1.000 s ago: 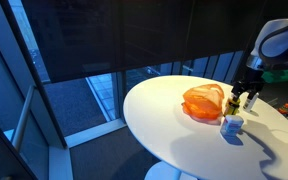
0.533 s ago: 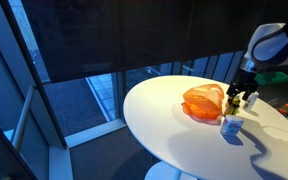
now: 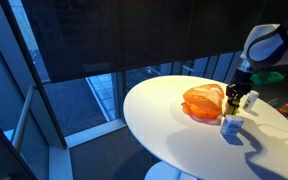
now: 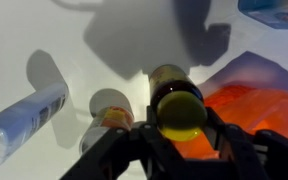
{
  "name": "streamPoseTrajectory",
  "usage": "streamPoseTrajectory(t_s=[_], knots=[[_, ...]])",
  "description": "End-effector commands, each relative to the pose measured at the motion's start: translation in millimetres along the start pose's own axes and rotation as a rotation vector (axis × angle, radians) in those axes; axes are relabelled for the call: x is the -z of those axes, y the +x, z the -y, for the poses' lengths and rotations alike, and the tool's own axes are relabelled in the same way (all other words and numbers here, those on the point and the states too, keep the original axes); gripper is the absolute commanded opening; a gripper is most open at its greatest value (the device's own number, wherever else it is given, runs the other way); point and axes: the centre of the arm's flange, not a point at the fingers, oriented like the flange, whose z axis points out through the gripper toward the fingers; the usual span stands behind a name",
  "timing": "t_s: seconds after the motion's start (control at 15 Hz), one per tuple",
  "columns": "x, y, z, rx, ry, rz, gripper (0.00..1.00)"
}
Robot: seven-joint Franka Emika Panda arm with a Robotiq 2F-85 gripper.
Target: Pick up the yellow and brown bottle and put it in the plastic bag
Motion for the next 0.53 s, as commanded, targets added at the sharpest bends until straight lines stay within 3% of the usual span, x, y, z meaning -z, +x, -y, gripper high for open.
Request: streamPoseTrajectory(t_s=[0.0, 0.47], knots=[[20.6, 3.1, 1.6, 0.012, 0.0, 0.016, 0.2], [80.7, 9.4, 10.8, 0.021, 0.009, 0.015, 0.2]])
